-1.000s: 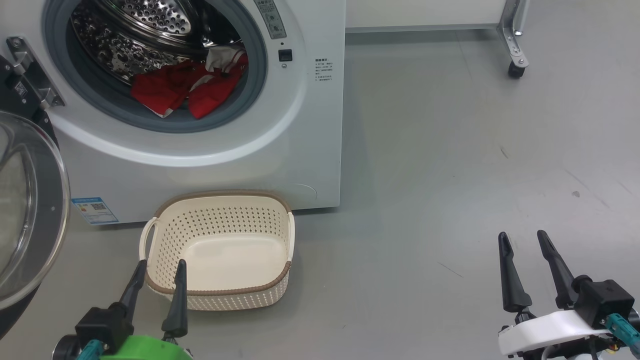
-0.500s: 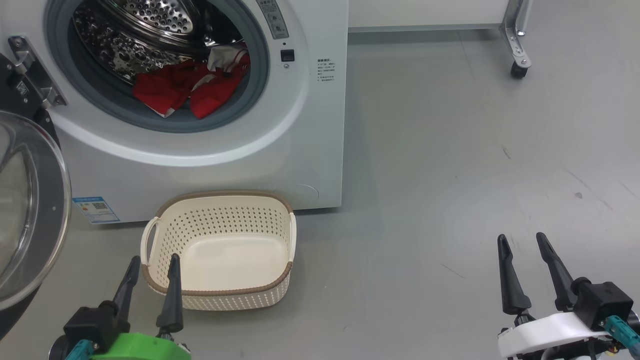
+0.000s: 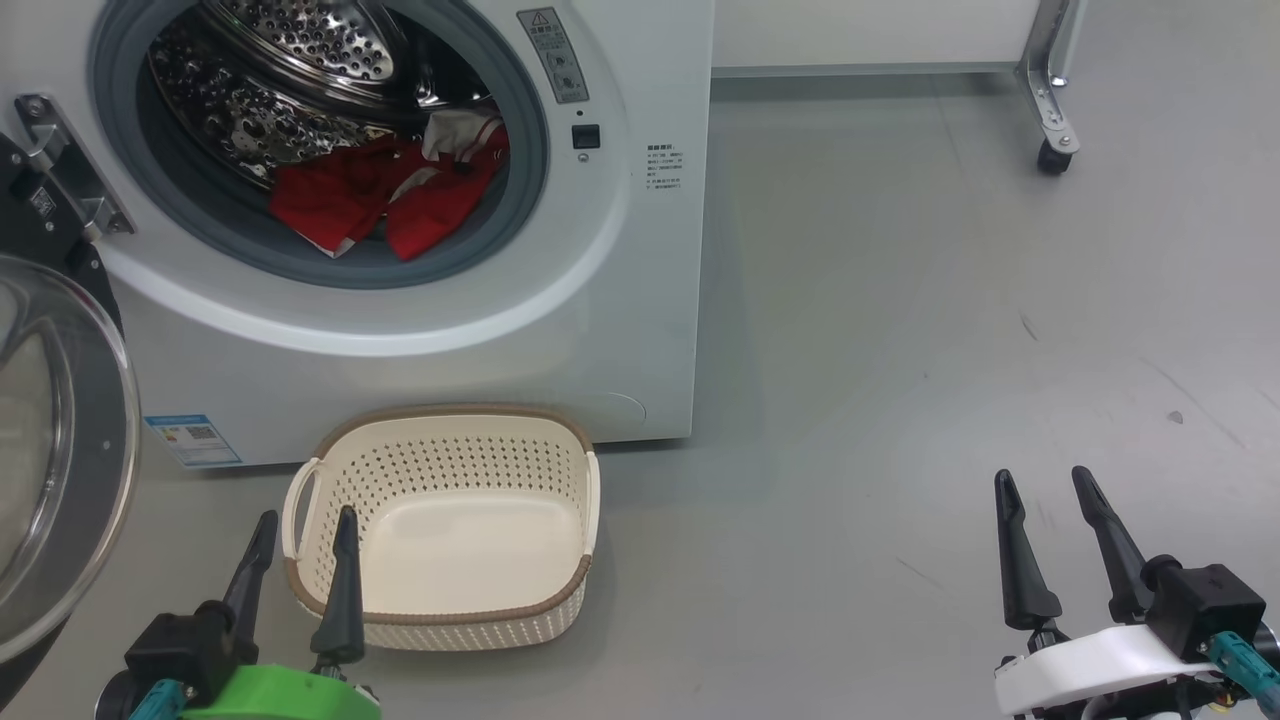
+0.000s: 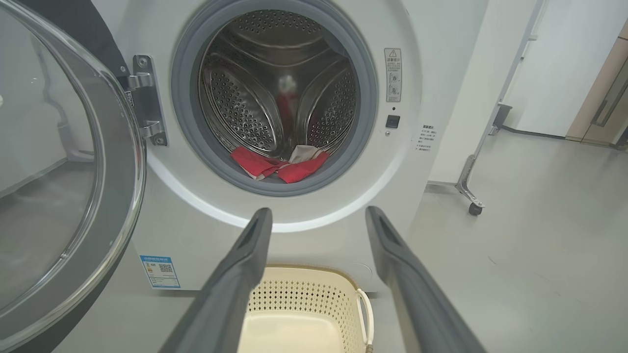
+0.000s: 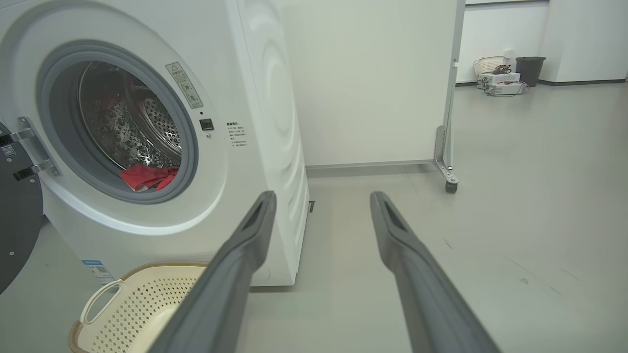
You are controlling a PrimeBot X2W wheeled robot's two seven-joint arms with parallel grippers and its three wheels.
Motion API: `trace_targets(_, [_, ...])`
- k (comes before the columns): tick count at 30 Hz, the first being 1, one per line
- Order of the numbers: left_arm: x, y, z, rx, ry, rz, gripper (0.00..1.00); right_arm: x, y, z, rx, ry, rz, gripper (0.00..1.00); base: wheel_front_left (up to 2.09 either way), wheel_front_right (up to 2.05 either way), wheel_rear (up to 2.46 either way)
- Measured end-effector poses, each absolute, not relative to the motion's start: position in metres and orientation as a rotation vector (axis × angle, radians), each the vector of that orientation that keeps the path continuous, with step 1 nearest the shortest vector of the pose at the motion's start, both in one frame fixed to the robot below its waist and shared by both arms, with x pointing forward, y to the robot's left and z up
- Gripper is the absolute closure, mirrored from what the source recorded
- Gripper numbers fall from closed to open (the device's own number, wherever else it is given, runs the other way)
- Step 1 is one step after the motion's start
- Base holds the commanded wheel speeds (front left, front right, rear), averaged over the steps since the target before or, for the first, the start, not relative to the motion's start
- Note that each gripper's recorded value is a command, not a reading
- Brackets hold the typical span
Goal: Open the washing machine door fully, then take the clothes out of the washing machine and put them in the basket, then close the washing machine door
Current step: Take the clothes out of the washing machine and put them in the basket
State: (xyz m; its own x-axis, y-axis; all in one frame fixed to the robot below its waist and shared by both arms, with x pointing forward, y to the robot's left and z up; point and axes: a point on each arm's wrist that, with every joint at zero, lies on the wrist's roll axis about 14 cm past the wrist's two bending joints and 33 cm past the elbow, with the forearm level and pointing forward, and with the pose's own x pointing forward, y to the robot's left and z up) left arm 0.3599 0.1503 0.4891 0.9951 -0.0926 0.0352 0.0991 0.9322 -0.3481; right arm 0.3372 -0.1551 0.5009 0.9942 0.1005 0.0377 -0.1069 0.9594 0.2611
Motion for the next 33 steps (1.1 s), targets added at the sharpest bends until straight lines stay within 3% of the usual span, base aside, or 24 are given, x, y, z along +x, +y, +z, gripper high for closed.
trace_targets(17, [0.3589, 0.1582, 0.4927, -0.299, -0.032, -0.08, 0.0, 0.3394, -0.1517, 0.499, 0.266, -0.017, 0.115, 0.0, 1.06, -1.06, 0.0])
trace_targets(33, [0.3584, 0.1587, 0.4914, -0.287, -0.028, -0.076, 0.0, 0.3407, -0.1473, 0.4974, 0.277, -0.011, 0.125, 0.0, 0.44, -0.44, 0.0])
